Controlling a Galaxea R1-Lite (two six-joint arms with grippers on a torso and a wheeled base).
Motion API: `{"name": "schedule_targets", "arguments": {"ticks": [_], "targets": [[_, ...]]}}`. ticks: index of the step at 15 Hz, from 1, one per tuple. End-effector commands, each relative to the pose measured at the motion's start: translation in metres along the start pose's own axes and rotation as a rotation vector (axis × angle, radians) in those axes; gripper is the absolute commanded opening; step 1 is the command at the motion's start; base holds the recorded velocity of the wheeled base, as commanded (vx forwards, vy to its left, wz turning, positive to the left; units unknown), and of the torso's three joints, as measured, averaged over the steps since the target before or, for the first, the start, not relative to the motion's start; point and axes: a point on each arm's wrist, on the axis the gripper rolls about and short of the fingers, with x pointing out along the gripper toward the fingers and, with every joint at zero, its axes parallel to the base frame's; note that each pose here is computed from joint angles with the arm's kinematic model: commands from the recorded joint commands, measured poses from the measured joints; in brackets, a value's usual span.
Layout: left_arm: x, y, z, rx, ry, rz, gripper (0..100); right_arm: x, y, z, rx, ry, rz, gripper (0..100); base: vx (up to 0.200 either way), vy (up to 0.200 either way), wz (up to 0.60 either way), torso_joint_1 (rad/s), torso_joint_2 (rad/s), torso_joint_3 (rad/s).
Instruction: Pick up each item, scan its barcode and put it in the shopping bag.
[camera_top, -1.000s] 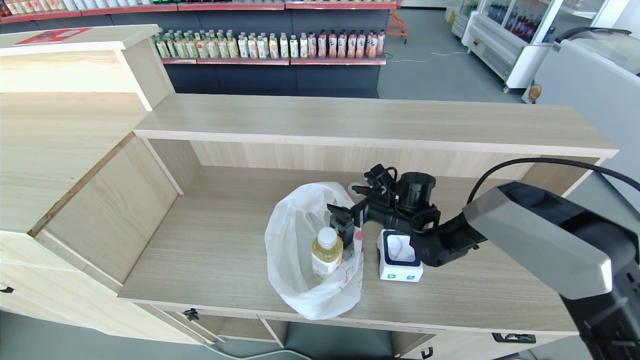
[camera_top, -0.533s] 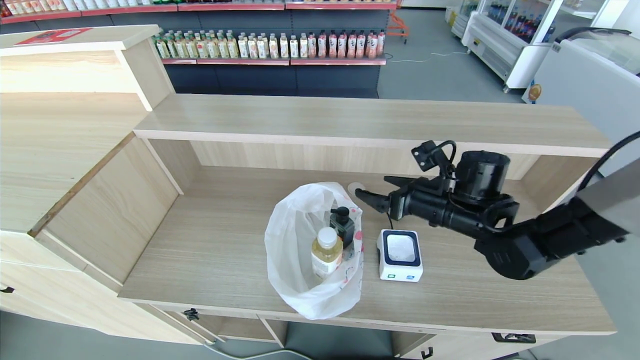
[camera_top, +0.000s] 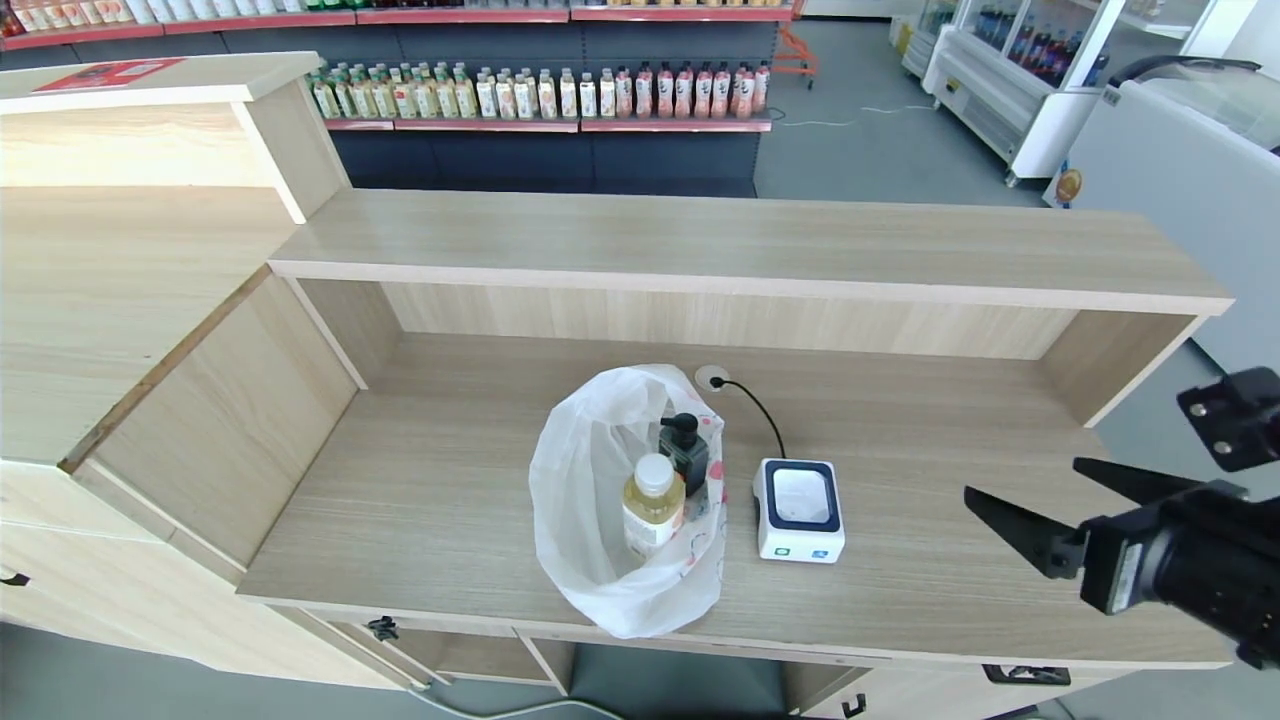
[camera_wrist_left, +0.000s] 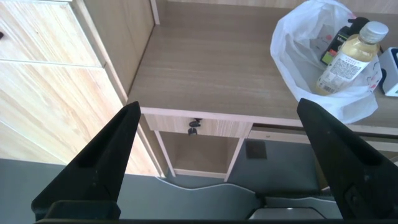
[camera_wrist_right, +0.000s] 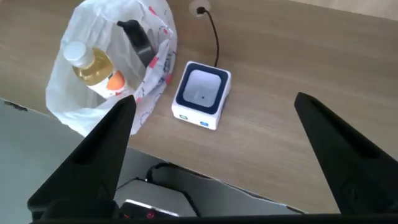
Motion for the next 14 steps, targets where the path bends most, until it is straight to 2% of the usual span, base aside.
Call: {"name": "schedule_targets", "arguments": {"ticks": [1, 4, 6, 8, 11, 12, 14], "targets": [[0.0, 0.0, 0.0, 0.0, 0.0, 0.0, 100, -0.05, -0.008, -0.009, 0.009, -0.061, -0.063, 100, 0.0, 0.0, 0.0, 0.0, 0.0, 0.0], [0.0, 0.0, 0.0, 0.0, 0.0, 0.0, 100, -0.066, -0.022, -0.036, 0.029, -0.032, -0.133, 100, 0.0, 0.0, 0.0, 0.0, 0.0, 0.0], [0.0, 0.0, 0.0, 0.0, 0.0, 0.0, 100, -0.101, -0.022, -0.084, 0.052, -0.039, -0.199, 100, 0.0, 0.0, 0.0, 0.0, 0.0, 0.0], [0.0, 0.0, 0.0, 0.0, 0.0, 0.0, 100, -0.123, -0.015, -0.101, 0.045, -0.107, -0.22, 100, 0.0, 0.0, 0.0, 0.0, 0.0, 0.0], [0.0, 0.0, 0.0, 0.001, 0.0, 0.0, 100, -0.141, -0.008, -0.126, 0.048, -0.126, -0.234, 100, 0.0, 0.0, 0.0, 0.0, 0.0, 0.0], [0.0, 0.0, 0.0, 0.001, 0.0, 0.0, 100, -0.144, -0.005, -0.129, 0.037, -0.172, -0.186, 100, 0.0, 0.0, 0.0, 0.0, 0.0, 0.0], [0.0, 0.0, 0.0, 0.0, 0.0, 0.0, 100, -0.146, -0.004, -0.129, 0.017, -0.2, -0.174, 100, 0.0, 0.0, 0.0, 0.0, 0.0, 0.0]]}}
